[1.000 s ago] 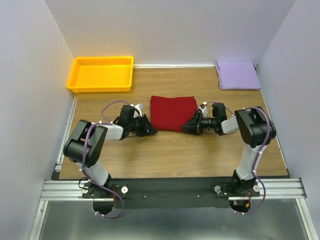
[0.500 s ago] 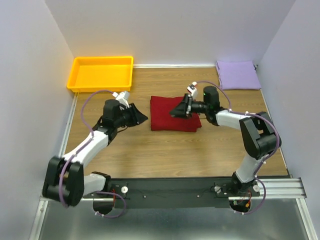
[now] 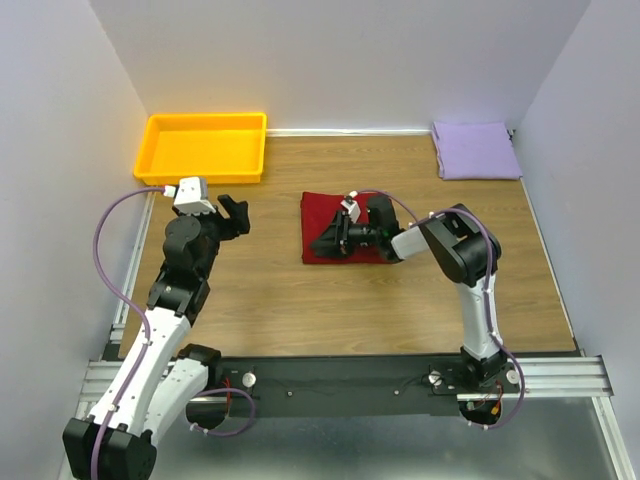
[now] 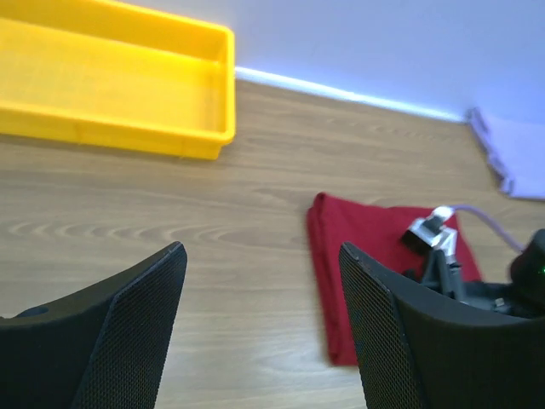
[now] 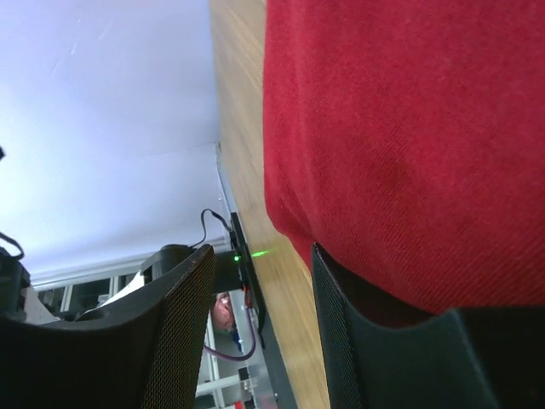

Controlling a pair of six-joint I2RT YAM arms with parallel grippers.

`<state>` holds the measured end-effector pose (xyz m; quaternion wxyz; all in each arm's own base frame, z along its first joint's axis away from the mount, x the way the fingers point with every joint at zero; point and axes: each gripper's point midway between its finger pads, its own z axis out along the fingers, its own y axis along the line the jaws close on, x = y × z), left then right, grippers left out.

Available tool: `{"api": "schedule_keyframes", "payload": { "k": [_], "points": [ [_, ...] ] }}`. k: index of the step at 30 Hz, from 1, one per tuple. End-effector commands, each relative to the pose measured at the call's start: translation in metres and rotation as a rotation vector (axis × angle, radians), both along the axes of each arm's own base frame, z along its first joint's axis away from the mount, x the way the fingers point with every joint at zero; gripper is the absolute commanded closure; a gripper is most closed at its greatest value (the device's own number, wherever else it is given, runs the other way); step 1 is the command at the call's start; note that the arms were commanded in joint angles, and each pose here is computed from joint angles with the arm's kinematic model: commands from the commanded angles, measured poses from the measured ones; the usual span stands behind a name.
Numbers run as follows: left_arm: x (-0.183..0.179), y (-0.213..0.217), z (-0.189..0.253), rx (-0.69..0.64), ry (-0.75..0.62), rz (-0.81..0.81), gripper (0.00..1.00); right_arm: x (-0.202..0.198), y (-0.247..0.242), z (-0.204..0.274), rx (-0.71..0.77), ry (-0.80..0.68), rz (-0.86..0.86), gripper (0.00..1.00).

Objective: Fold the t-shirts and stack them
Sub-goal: Fold the tshirt

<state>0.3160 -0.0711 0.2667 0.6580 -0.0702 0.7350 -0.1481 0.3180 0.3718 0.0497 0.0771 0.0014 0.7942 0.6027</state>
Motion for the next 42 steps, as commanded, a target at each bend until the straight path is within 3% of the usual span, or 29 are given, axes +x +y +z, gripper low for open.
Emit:
{"api": "schedule_keyframes", "payload": {
  "k": [1, 8, 11, 21, 27, 29, 32, 35, 36, 37, 42],
  "points": [
    [-0.002, 0.02, -0.002, 0.075, -0.023, 0.081, 0.19, 0.003, -0.003, -0.011, -0.037, 0.016, -0.039, 0.44],
    [-0.001, 0.018, -0.004, 0.091, -0.022, 0.065, 0.19, 0.033, 0.025, 0.072, -0.005, -0.143, -0.05, 0.43],
    [-0.001, 0.015, -0.005, 0.097, -0.018, 0.052, 0.19, 0.033, 0.041, 0.069, 0.0, -0.129, -0.041, 0.44],
    [0.003, 0.003, -0.016, 0.109, 0.004, -0.017, 0.19, -0.002, 0.048, -0.039, -0.129, 0.061, -0.018, 0.44],
    [0.015, -0.028, -0.027, 0.123, 0.06, -0.174, 0.19, 0.013, 0.045, 0.0, -0.138, -0.029, -0.002, 0.44],
    [0.018, -0.048, -0.021, 0.136, 0.065, -0.234, 0.19, 0.037, 0.036, 0.042, -0.172, -0.143, -0.034, 0.44],
    [0.02, -0.084, -0.01, 0.197, 0.045, -0.302, 0.19, 0.069, -0.021, 0.058, -0.381, -0.287, -0.164, 0.44],
    [0.023, -0.124, -0.007, 0.245, 0.043, -0.394, 0.19, 0.095, -0.099, 0.068, -0.562, -0.32, -0.324, 0.43],
    [0.022, -0.138, -0.009, 0.256, 0.047, -0.431, 0.19, 0.099, -0.134, 0.053, -0.685, -0.327, -0.386, 0.43],
    [0.016, -0.161, 0.0, 0.264, 0.026, -0.488, 0.19, 0.102, -0.175, 0.049, -0.758, -0.285, -0.448, 0.42],
    [0.005, -0.241, -0.041, 0.453, 0.088, -0.652, 0.19, 0.081, -0.335, 0.039, -1.069, -0.197, -0.708, 0.37]
  ]
}}
